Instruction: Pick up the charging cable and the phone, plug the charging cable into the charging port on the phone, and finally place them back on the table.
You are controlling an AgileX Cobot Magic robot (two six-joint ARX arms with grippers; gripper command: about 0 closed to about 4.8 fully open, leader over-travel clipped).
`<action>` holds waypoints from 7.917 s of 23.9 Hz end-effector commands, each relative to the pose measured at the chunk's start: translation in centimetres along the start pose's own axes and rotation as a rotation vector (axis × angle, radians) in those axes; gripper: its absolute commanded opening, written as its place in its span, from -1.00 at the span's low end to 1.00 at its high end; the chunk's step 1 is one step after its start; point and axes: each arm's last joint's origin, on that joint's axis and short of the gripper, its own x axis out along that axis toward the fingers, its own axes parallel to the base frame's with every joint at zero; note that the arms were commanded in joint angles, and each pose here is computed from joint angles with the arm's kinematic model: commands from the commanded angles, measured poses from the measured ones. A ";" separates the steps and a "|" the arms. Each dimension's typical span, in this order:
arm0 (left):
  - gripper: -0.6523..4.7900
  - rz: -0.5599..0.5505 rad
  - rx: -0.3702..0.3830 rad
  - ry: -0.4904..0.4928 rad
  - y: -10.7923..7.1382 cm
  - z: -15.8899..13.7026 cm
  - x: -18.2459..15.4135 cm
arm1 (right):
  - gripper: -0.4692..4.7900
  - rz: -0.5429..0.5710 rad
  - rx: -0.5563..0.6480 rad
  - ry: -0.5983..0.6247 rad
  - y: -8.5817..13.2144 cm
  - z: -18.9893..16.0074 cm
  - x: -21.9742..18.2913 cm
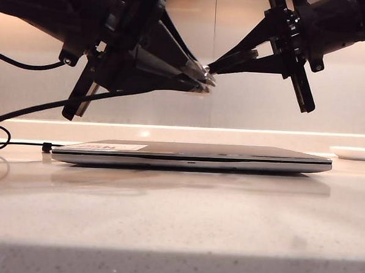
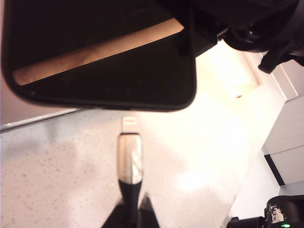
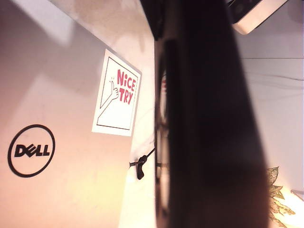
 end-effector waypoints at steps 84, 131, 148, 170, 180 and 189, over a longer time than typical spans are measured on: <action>-0.78 -0.019 0.007 -0.018 -0.2 0.2 -0.1 | -0.85 -0.032 0.036 0.070 0.1 -0.9 0.3; -0.32 -0.030 0.035 -0.031 -0.4 0.4 -0.1 | -0.85 -0.020 0.044 0.095 0.6 -1.3 0.1; -0.78 -0.045 0.157 -0.182 -1.2 3.0 -4.8 | -0.85 -0.259 -0.044 -0.111 -1.2 2.7 -7.3; -0.78 0.280 0.285 -0.284 2.6 6.3 -9.0 | -0.85 -0.506 0.066 -0.018 -8.1 9.0 -10.9; -0.78 0.280 0.285 -0.284 2.6 6.3 -9.0 | -0.14 -0.548 0.093 0.012 -8.4 10.4 -10.7; -0.78 0.279 0.286 -0.284 2.6 6.4 -9.0 | -0.14 -0.585 0.081 0.019 -7.0 9.8 -11.4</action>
